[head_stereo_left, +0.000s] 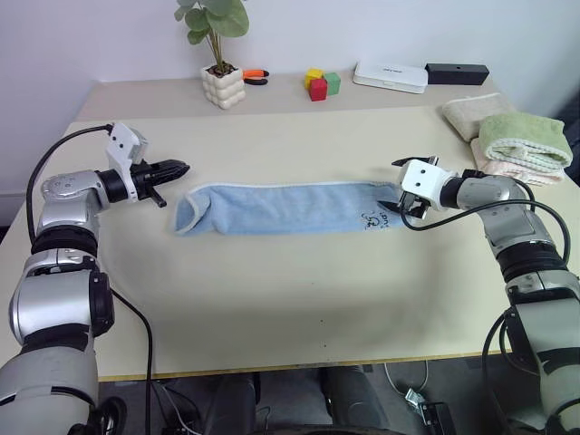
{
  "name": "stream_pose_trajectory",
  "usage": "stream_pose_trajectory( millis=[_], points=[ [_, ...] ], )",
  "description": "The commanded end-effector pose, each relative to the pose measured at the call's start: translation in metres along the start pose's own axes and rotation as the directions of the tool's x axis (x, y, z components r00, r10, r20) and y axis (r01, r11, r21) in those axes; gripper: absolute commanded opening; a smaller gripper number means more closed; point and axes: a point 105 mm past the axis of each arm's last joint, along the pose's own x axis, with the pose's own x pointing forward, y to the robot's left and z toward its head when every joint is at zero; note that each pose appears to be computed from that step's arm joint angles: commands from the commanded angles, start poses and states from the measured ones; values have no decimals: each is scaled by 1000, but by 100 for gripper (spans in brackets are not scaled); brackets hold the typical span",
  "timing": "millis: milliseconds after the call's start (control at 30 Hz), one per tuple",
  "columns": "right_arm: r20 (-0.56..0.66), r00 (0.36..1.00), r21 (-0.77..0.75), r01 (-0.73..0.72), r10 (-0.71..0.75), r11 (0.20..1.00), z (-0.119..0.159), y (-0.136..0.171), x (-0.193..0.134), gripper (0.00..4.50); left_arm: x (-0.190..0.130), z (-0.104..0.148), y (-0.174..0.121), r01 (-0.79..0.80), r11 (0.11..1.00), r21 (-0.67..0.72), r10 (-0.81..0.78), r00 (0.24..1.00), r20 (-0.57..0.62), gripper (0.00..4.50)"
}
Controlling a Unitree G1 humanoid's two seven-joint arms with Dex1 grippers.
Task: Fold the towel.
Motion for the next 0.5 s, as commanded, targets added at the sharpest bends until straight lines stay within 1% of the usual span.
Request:
stream_pose_trajectory(
  millis=[33, 67, 100, 167, 233, 300, 400, 433, 467, 500],
  points=[
    [73, 994, 55, 75, -79, 996, 14, -14, -5, 450, 1, 49, 9, -44, 999, -26, 48, 983, 179, 235],
    [85, 992, 82, 86, -93, 993, 16, -16, -6, 450, 4, 55, 9, -45, 998, -43, 53, 977, 207, 290],
    [100, 989, 109, 99, -110, 989, 19, -18, -6, 450, 7, 61, 7, -39, 998, -58, 52, 971, 232, 330],
    [145, 977, 187, 128, -156, 974, 28, -23, -8, 450, 15, 72, 0, -17, 996, -84, 40, 959, 279, 438],
    [179, 965, 247, 143, -191, 958, 36, -26, -10, 450, 21, 79, -8, 4, 995, -96, 26, 952, 306, 444],
    [229, 945, 332, 150, -234, 931, 51, -28, -12, 450, 30, 87, -27, 78, 988, -134, -29, 941, 336, 444],
    [264, 926, 409, 146, -270, 901, 64, -28, -14, 450, 34, 93, -49, 155, 974, -168, -85, 928, 363, 444],
    [272, 917, 472, 137, -292, 871, 67, -29, -14, 450, 35, 92, -55, 184, 955, -233, -90, 927, 365, 444],
    [287, 913, 495, 120, -292, 861, 75, -23, -11, 394, 40, 86, -65, 178, 959, -221, -96, 937, 337, 395],
    [295, 911, 508, 108, -290, 854, 80, -19, -9, 369, 43, 82, -72, 168, 963, -210, -96, 944, 316, 366]
  ],
)
